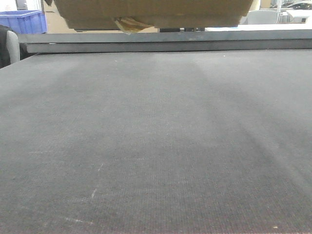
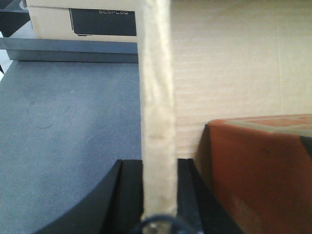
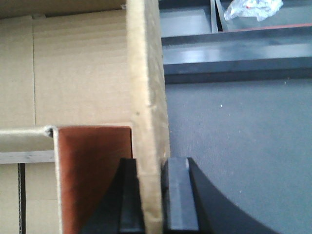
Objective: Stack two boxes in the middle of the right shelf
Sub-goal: 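Hold the lifted boxes raised above the workbench with both grippers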
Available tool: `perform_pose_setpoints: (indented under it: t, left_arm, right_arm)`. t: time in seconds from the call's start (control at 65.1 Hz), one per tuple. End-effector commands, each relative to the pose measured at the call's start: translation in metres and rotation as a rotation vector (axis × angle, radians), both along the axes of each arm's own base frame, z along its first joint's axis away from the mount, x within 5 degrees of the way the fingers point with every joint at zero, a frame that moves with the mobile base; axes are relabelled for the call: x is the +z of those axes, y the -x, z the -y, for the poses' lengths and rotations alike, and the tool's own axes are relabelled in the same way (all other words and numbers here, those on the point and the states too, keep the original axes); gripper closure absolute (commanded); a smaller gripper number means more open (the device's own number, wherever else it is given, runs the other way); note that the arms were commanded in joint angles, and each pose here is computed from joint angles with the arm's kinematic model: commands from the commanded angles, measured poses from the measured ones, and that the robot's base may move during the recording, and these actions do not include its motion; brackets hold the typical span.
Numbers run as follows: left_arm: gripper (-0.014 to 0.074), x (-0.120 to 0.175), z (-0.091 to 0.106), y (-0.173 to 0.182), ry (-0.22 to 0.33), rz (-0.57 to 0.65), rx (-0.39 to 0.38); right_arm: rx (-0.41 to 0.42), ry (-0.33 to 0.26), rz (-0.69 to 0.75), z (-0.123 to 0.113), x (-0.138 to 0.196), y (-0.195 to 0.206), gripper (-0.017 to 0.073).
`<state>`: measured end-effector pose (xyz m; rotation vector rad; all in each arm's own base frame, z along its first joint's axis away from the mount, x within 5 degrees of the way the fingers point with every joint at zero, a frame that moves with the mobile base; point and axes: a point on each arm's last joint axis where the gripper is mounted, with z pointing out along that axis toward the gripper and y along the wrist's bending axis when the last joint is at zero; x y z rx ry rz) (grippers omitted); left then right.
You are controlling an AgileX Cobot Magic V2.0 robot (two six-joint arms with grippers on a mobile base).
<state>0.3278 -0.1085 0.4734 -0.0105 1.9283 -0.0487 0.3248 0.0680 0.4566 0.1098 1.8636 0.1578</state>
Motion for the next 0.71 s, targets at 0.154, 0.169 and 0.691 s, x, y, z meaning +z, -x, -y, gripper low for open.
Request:
perform_pose_setpoints:
  t: [0.154, 0.169, 0.691]
  left_arm:
    - [0.0705, 0.0127, -0.0048, 0.0049, -0.008, 0.061, 0.002]
    - [0.0705, 0.0127, -0.0048, 0.0049, -0.008, 0.061, 0.002]
    - [0.0705, 0.0127, -0.0048, 0.0049, -0.008, 0.061, 0.002]
  right_arm:
    - [0.000, 0.012, 0.103, 0.0053, 0.0167, 0.0027, 0.0713]
    - [0.000, 0.012, 0.103, 0.0053, 0.0167, 0.0027, 0.0713]
    - [0.000, 0.012, 0.103, 0.0053, 0.0167, 0.0027, 0.0713]
